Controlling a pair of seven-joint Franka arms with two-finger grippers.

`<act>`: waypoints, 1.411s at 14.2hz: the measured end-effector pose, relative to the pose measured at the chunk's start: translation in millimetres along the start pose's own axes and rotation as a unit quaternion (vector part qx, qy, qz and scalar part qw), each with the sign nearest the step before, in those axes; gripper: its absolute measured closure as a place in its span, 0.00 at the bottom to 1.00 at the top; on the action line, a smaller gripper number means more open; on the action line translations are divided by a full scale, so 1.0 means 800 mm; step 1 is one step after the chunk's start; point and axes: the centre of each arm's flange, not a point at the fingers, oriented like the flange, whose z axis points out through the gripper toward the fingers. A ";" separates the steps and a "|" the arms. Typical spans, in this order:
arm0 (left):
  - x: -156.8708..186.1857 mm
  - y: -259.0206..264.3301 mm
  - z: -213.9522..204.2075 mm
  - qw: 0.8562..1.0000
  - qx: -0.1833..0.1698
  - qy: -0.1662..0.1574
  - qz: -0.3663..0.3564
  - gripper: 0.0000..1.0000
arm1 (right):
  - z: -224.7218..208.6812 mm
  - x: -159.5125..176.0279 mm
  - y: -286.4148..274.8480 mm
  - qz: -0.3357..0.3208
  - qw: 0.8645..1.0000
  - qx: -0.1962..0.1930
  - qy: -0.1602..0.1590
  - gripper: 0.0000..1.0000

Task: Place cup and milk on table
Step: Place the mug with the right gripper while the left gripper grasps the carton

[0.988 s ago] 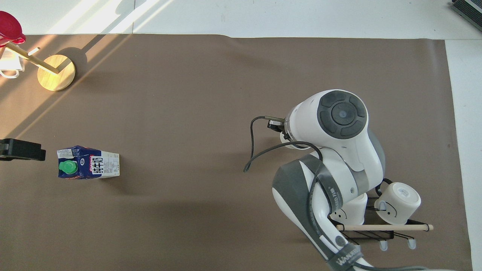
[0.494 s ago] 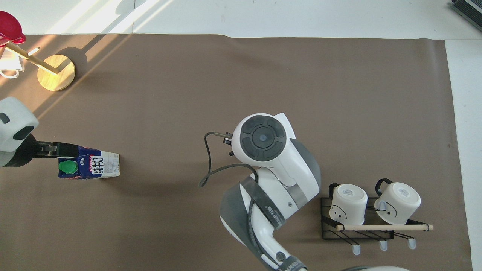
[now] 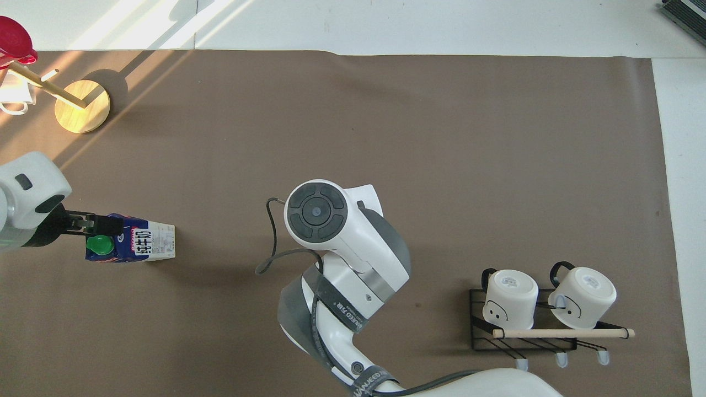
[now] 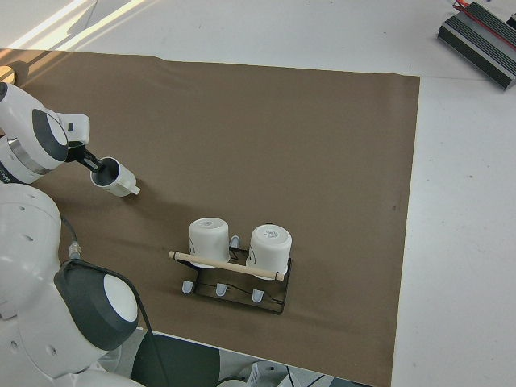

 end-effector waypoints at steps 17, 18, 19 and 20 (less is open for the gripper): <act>-0.011 -0.002 0.051 1.000 0.001 0.008 0.016 0.07 | 0.006 0.024 0.009 -0.030 0.999 -0.010 0.015 0.23; -0.011 -0.002 0.052 1.000 0.001 0.008 0.016 0.11 | -0.008 0.029 0.010 -0.027 0.999 -0.003 0.019 0.14; -0.011 -0.001 0.052 1.000 0.001 0.007 0.017 0.25 | -0.026 0.039 0.016 -0.021 0.999 0.007 0.024 0.02; -0.011 -0.001 0.052 1.000 0.001 0.007 0.017 0.32 | -0.047 0.057 0.027 -0.014 0.999 0.014 0.029 0.00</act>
